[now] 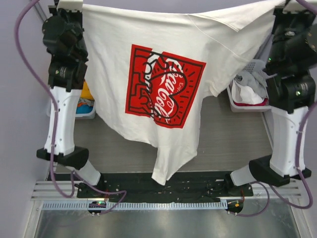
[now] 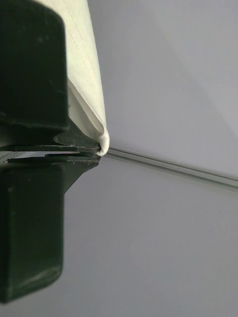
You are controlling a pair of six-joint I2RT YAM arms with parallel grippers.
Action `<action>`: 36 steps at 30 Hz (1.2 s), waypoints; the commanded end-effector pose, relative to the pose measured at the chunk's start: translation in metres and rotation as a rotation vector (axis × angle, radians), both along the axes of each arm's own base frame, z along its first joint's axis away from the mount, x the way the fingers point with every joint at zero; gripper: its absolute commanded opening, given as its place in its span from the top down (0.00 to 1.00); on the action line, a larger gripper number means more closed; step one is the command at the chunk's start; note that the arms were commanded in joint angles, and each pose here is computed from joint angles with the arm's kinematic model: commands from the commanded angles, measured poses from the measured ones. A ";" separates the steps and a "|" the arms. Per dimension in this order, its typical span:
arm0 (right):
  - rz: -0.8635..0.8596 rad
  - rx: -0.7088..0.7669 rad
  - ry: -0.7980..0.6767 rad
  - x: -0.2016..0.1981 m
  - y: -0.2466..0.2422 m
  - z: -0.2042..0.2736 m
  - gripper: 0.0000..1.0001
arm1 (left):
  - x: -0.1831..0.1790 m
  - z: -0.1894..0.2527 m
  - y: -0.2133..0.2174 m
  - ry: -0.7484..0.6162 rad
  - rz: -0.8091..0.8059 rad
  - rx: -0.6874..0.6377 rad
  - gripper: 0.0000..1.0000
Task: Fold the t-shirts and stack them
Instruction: Flatten out the tshirt
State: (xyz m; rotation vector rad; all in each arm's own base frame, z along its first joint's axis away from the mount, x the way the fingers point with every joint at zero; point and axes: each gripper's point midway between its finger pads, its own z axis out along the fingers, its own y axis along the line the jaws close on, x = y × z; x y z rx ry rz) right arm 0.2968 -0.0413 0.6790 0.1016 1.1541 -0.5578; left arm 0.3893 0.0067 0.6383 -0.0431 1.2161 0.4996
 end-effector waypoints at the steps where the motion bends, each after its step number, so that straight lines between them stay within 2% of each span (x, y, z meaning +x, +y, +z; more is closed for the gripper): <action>1: -0.121 0.004 -0.012 0.048 -0.008 0.001 0.99 | 0.033 0.007 0.029 -0.037 0.161 -0.032 1.00; 4: -0.126 0.016 -0.095 0.056 -0.009 0.021 0.99 | 0.049 0.014 0.031 -0.095 0.166 -0.054 1.00; 6: -0.116 0.004 -0.135 0.068 -0.004 0.028 0.99 | 0.047 0.027 0.029 -0.169 0.140 -0.073 1.00; 9: -0.102 0.017 -0.238 0.065 -0.002 0.043 0.99 | 0.027 0.049 0.027 -0.264 0.091 -0.116 1.00; 13: -0.069 0.052 -0.385 0.037 -0.004 0.071 0.99 | -0.011 0.078 0.030 -0.354 0.050 -0.153 1.00; 14: -0.060 0.053 -0.393 0.035 -0.003 0.072 0.99 | -0.028 0.087 0.033 -0.381 0.046 -0.157 1.00; 17: -0.053 0.059 -0.415 0.020 -0.006 0.077 0.99 | -0.048 0.091 0.035 -0.391 0.037 -0.156 1.00; 18: -0.048 0.061 -0.407 0.020 -0.005 0.075 0.99 | -0.052 0.090 0.036 -0.385 0.033 -0.157 1.00; 19: -0.052 0.068 -0.412 0.008 -0.009 0.076 0.99 | -0.041 0.077 0.031 -0.341 0.021 -0.143 1.00; 20: -0.051 0.063 -0.362 0.022 -0.007 0.062 0.99 | -0.037 0.069 0.029 -0.312 0.018 -0.138 1.00; 21: -0.049 0.062 -0.337 0.025 -0.006 0.054 0.99 | -0.049 0.068 0.031 -0.315 0.011 -0.144 1.00; 22: -0.040 0.084 -0.353 0.005 -0.010 0.055 0.99 | -0.026 0.039 0.023 -0.231 -0.010 -0.129 1.00; 23: -0.031 0.072 -0.267 0.028 -0.004 0.026 0.99 | -0.022 0.025 0.020 -0.192 -0.021 -0.123 1.00; 24: -0.018 0.069 -0.236 0.029 -0.002 0.015 0.99 | -0.028 0.017 0.019 -0.176 -0.036 -0.128 1.00; 25: -0.003 0.085 -0.242 0.013 -0.005 0.010 0.99 | -0.007 -0.023 0.012 -0.072 -0.048 -0.105 1.00; 26: 0.012 0.069 -0.144 0.034 0.002 -0.028 0.99 | -0.001 -0.041 0.008 -0.031 -0.063 -0.097 1.00; 28: 0.035 0.068 -0.048 0.042 0.007 -0.064 0.99 | 0.010 -0.097 -0.001 0.096 -0.090 -0.067 1.00; 30: 0.059 0.069 0.073 0.047 0.011 -0.115 0.99 | 0.012 -0.133 -0.009 0.169 -0.126 -0.048 1.00; 33: 0.093 0.057 0.222 0.052 0.018 -0.184 0.99 | 0.012 -0.226 -0.023 0.356 -0.186 -0.016 1.00; 35: 0.117 0.044 0.357 0.056 0.024 -0.236 0.99 | 0.002 -0.250 -0.027 0.399 -0.209 -0.005 1.00; 36: 0.150 0.055 0.377 0.053 0.028 -0.248 0.99 | 0.000 -0.277 -0.032 0.459 -0.225 0.012 1.00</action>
